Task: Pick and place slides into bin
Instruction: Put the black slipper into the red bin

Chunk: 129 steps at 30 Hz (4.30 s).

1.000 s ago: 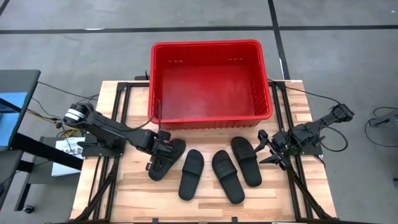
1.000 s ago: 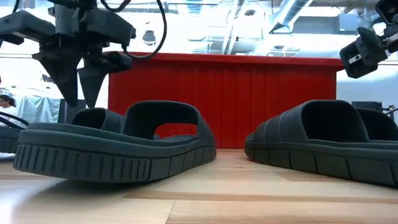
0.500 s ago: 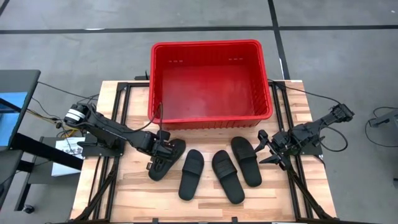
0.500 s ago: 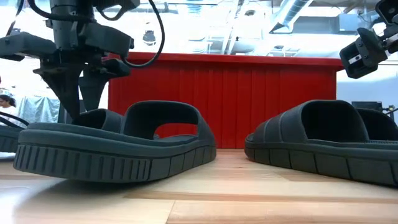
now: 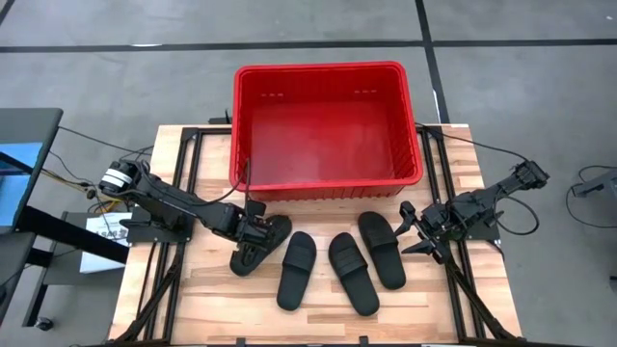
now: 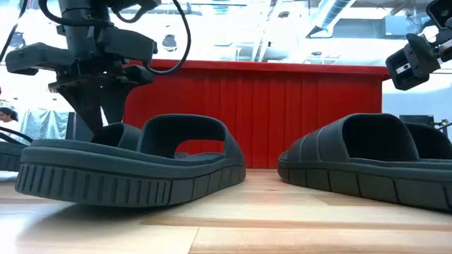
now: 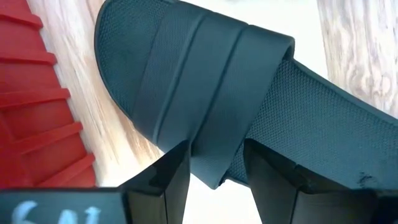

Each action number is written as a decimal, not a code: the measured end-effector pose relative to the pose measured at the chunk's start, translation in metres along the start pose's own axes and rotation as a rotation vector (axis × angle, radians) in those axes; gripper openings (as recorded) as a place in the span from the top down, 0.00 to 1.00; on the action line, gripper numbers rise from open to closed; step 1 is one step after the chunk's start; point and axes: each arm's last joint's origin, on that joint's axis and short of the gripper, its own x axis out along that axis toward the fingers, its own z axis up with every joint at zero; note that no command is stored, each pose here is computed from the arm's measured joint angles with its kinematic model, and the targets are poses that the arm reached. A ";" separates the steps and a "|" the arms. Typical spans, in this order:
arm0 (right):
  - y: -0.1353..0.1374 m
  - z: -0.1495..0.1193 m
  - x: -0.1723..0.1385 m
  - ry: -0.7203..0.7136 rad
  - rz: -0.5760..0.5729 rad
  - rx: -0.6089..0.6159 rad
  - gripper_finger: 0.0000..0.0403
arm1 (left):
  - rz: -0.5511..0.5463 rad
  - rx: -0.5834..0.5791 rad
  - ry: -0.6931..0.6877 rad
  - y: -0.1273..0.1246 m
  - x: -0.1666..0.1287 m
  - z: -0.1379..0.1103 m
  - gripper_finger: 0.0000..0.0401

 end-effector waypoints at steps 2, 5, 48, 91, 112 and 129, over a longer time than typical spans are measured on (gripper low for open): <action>0.000 0.000 0.000 0.000 -0.001 0.000 0.42 | -0.001 -0.001 -0.005 0.000 0.000 0.000 0.65; 0.000 0.000 0.000 0.000 -0.001 0.000 0.42 | -0.001 -0.002 -0.014 0.000 0.000 0.001 0.65; -0.001 -0.002 0.000 0.022 -0.006 0.000 0.42 | 0.081 -0.030 -0.046 -0.014 0.013 0.011 1.00; 0.000 -0.002 0.000 0.022 -0.005 0.001 0.42 | 0.207 -0.137 -0.090 -0.046 -0.096 0.039 1.00; 0.000 -0.002 0.000 0.021 -0.005 0.001 0.42 | 0.368 -0.182 -0.287 -0.020 -0.177 0.057 1.00; -0.001 -0.002 0.000 0.022 -0.006 0.001 0.42 | 0.605 -0.265 -0.287 0.053 -0.244 0.044 1.00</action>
